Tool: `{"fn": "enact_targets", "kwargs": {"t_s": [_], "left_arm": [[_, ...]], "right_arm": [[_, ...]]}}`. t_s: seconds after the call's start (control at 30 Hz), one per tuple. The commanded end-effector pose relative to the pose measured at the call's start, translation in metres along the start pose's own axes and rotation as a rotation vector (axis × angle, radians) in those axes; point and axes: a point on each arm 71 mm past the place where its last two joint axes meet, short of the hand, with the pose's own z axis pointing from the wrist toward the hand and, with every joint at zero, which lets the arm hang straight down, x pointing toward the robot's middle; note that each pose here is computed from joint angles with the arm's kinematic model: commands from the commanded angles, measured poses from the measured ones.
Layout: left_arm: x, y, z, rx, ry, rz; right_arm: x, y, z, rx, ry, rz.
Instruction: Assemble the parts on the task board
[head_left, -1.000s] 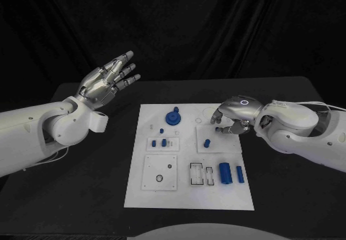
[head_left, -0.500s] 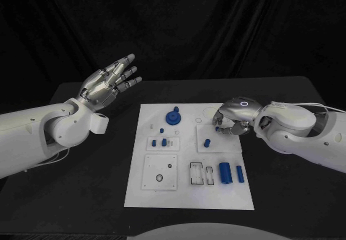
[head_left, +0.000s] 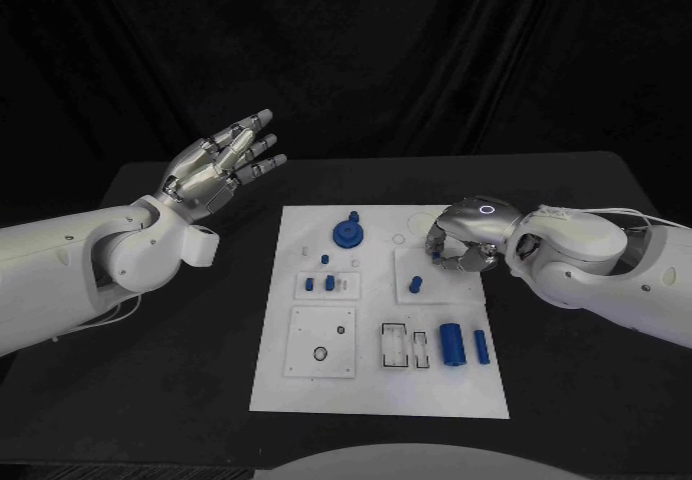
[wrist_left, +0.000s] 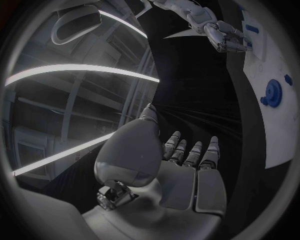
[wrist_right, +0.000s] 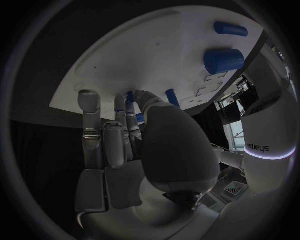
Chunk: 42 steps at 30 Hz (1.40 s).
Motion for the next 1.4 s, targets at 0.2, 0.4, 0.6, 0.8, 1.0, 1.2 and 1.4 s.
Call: {"fn": "enact_targets", "kwargs": {"t_s": [0.2,0.4,0.6,0.8,1.0,1.2,1.4], "left_arm": [[0.0011,-0.0088,-0.0003,0.159,0.008,-0.022],[0.0006,-0.0071,-0.0005,0.153,0.008,-0.023],[0.0001,-0.006,-0.0004,0.147,0.009,-0.025],[0.0001,-0.0053,-0.0004,0.143,0.01,-0.026],[-0.0006,-0.005,-0.0006,0.14,0.008,-0.024],[-0.0012,-0.005,-0.0011,0.137,0.006,-0.023],[-0.0012,-0.0047,-0.0011,0.133,0.005,-0.022]], "right_arm": [[0.007,0.001,0.0,-0.002,0.018,0.003],[0.007,0.001,-0.001,-0.002,0.017,0.004],[0.006,0.001,-0.001,-0.003,0.001,0.006],[0.005,0.002,-0.002,0.0,-0.015,0.021],[0.003,0.001,-0.004,0.004,-0.033,0.028],[0.001,0.001,-0.007,0.007,-0.051,0.034],[-0.009,0.0,-0.01,0.013,-0.082,0.037]]}}
